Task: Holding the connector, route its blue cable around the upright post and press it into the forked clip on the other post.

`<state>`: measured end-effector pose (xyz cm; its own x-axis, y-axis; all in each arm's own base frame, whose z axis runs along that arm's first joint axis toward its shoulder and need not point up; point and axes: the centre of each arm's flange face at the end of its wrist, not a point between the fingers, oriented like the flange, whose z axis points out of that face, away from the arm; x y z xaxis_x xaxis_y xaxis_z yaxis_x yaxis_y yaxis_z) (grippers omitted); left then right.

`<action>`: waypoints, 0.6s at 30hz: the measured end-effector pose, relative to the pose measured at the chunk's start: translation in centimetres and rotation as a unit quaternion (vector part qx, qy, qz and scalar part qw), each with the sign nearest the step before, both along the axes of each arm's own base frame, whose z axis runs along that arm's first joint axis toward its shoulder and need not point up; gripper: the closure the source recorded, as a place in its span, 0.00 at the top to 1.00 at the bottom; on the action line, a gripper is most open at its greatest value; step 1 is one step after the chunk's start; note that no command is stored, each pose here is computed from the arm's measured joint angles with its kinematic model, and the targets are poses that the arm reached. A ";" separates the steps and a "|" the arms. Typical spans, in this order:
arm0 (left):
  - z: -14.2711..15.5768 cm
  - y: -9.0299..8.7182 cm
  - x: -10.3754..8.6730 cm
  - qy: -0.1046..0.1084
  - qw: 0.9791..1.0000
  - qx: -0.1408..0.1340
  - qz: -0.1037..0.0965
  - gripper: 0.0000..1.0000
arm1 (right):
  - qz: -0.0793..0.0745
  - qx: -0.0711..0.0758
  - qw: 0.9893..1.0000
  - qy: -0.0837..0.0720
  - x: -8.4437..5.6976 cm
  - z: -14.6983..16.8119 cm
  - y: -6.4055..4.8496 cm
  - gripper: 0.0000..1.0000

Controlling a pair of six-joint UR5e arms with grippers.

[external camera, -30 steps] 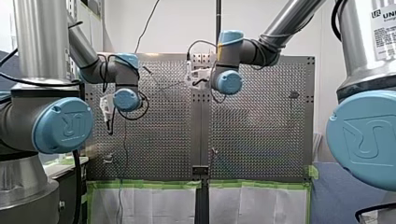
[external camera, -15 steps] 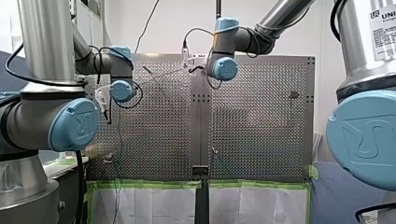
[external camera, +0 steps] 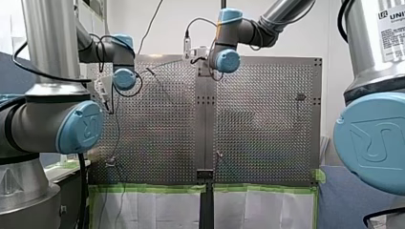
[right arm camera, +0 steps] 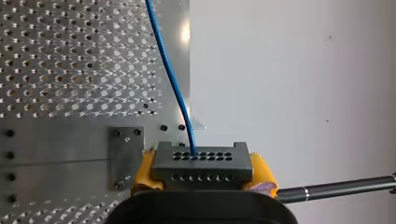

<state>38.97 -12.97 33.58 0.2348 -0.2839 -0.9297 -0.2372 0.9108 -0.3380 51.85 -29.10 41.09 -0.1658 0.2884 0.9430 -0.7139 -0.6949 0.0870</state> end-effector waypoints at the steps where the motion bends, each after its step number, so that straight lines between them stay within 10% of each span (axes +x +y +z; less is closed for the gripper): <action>1: 0.4 0.1 0.2 0.000 1.000 -0.001 0.001 0.10 | 0.001 0.000 1.000 0.000 0.1 0.4 -0.1 0.00; 18: 6.1 1.8 3.0 -0.007 1.000 -0.010 0.013 0.10 | -0.002 -0.004 1.000 -0.001 1.6 5.0 -2.3 0.00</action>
<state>42.01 -11.20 39.67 0.2560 -0.2960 -0.9202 -0.2555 0.8974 -0.3598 53.50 -31.40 46.12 -0.1668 0.2965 0.9403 -0.7167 -0.6914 0.0909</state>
